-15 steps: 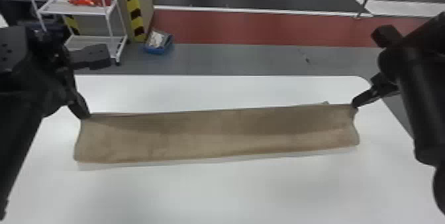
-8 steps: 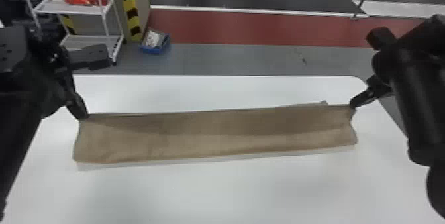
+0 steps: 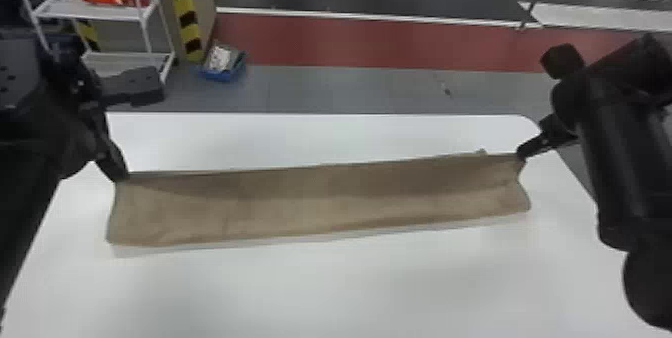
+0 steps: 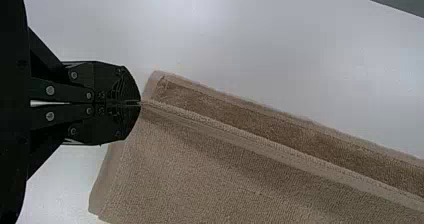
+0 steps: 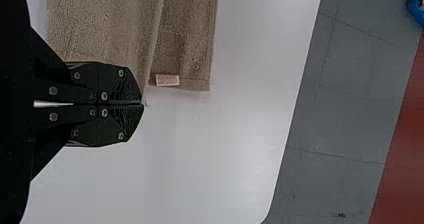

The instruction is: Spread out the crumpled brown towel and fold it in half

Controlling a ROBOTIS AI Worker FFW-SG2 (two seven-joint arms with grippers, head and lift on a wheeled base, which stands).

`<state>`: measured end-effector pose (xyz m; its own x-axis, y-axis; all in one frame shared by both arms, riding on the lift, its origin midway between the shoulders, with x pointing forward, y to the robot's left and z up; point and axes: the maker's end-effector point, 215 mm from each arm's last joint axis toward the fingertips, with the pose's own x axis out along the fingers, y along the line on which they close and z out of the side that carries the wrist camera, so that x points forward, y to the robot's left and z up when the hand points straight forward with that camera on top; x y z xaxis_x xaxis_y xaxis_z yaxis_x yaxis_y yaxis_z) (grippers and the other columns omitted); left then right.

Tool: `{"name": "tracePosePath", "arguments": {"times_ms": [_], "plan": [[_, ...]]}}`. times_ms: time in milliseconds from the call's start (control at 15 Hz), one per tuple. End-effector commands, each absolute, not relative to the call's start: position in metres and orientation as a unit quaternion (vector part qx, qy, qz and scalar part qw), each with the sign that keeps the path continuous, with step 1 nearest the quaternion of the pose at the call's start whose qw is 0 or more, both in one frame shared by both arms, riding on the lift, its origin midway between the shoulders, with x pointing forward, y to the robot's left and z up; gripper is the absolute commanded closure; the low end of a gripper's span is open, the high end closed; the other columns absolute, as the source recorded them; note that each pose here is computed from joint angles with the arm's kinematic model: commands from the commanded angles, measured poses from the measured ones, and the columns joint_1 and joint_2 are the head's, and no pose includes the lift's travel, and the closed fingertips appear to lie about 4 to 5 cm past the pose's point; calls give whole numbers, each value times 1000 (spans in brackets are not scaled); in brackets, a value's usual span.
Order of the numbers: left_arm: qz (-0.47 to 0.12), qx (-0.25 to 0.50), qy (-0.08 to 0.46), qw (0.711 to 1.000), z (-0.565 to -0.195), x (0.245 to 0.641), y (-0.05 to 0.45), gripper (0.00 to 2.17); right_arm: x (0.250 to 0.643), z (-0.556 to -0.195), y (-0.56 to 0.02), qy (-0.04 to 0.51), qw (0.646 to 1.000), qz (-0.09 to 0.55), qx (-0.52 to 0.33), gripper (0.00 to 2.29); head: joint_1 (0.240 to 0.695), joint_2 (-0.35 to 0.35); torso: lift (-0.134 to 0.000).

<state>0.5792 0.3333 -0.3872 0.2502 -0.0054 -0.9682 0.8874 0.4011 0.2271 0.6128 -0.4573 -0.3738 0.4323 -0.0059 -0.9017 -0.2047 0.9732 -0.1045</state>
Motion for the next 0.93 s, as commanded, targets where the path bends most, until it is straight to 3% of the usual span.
{"name": "tracePosePath", "arguments": {"times_ms": [0,333,867], "plan": [[-339,430,514,660,-388,577,333,1457,620,-368,-455,514,851,68,-90,1487,695,-113,-125],[-335,432,516,659,-387,577,335,1457,637,-356,-447,487,864,87,-95,1487,695,-104,-125],[-333,422,528,658,-400,567,336,1457,636,-373,-438,504,850,87,-124,1484,695,-92,-125]]}}
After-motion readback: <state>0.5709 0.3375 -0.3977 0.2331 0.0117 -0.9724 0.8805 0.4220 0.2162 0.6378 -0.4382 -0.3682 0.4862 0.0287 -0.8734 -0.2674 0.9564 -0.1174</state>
